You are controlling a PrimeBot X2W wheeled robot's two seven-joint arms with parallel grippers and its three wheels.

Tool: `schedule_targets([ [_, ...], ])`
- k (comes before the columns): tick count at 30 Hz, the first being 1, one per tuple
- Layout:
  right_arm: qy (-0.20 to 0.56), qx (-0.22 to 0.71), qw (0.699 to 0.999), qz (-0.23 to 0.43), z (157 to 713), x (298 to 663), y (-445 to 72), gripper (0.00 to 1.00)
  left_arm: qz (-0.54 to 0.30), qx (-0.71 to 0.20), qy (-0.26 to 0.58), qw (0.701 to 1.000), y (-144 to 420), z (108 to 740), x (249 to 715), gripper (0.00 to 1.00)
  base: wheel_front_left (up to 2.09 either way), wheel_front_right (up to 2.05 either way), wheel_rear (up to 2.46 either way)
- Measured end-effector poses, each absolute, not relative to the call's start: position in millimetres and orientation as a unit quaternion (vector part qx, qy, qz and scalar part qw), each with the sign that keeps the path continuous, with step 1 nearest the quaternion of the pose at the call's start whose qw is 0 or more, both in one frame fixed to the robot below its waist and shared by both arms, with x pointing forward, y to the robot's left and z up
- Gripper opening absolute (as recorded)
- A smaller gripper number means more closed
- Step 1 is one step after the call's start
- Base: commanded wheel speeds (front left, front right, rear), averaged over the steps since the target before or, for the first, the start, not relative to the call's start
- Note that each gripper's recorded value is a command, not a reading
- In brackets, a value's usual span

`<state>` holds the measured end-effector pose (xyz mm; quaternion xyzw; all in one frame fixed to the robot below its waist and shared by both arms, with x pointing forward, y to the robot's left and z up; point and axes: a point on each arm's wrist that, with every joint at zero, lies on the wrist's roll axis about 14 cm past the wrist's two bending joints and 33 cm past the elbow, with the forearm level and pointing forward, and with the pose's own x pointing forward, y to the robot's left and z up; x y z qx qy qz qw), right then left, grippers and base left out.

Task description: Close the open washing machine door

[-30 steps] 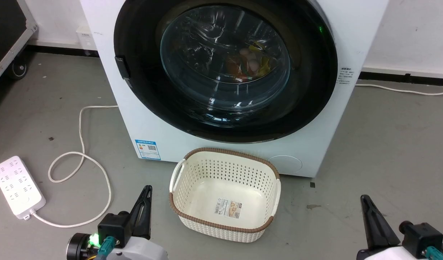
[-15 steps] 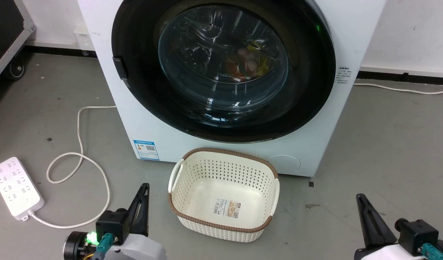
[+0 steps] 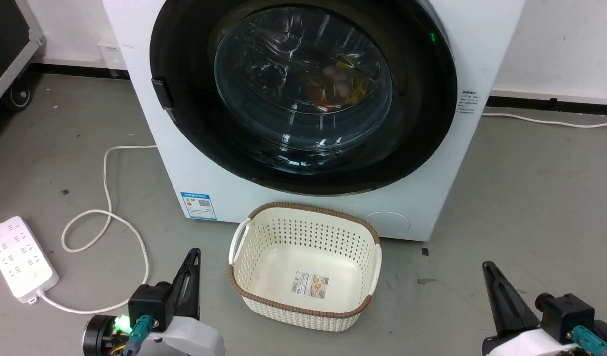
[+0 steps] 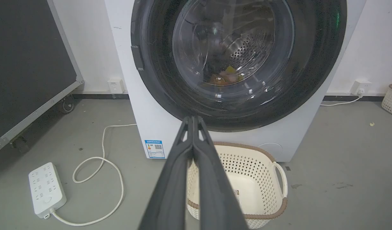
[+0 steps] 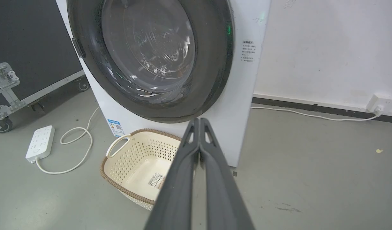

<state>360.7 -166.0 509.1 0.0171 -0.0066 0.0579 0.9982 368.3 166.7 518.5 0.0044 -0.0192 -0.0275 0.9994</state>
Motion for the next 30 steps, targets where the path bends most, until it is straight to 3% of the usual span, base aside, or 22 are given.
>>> schedule_targets([
  [30,0.002,-0.003,0.998,0.062,514.9,365.0,-163.6,0.0,-0.018,0.013,-0.012,1.0,170.6,525.0,372.3,0.0,0.0,0.0,0.0],
])
